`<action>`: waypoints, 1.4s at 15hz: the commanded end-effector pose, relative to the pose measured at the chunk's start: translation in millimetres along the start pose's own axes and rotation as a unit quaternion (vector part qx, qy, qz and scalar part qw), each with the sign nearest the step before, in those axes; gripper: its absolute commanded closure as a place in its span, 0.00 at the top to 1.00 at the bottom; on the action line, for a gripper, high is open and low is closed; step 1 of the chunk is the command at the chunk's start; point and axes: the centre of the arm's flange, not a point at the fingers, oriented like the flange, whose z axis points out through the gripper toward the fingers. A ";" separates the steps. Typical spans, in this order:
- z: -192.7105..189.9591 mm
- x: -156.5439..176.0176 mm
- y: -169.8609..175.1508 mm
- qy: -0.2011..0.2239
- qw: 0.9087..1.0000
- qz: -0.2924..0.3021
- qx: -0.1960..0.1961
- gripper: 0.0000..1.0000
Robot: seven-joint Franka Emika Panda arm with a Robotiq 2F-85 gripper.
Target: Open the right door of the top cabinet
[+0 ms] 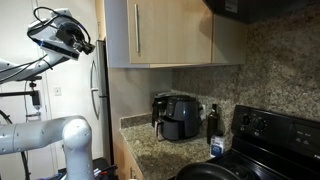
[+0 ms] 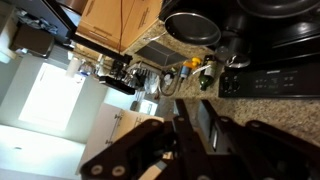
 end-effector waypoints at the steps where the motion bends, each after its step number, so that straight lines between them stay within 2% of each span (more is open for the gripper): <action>1: -7.4 -1.6 -8.6 -0.027 0.995 -0.074 0.055 0.53; 2: -7.2 -2.9 -11.6 -0.026 0.993 -0.097 0.064 0.59; 3: -4.1 -6.2 -9.1 -0.013 0.997 -0.054 0.044 0.42; 4: -4.2 -6.7 -10.4 -0.013 0.996 -0.068 0.053 0.73; 5: -4.3 -6.0 -8.3 -0.028 0.993 -0.090 0.075 0.81; 6: -49.2 -10.9 -70.4 -0.028 0.988 -0.117 0.093 0.87; 7: -62.4 -12.3 -72.8 -0.030 0.982 -0.137 0.130 0.95; 9: -104.8 -22.1 -98.9 -0.024 0.966 -0.177 0.185 1.00; 10: -129.3 -24.4 -112.3 -0.006 0.960 -0.183 0.213 1.00; 11: -153.2 -22.6 -125.7 0.020 0.959 -0.161 0.231 1.00; 12: -172.0 -13.0 -141.3 0.051 0.965 -0.113 0.233 1.00; 15: -211.2 33.3 -167.5 0.062 0.973 -0.014 0.221 1.00; 16: -180.1 -7.2 -147.2 0.069 0.968 -0.055 0.236 1.00; 19: -189.4 24.4 -168.1 0.064 0.974 -0.020 0.216 1.00; 21: -174.8 35.5 -183.4 0.050 0.977 -0.039 0.204 1.00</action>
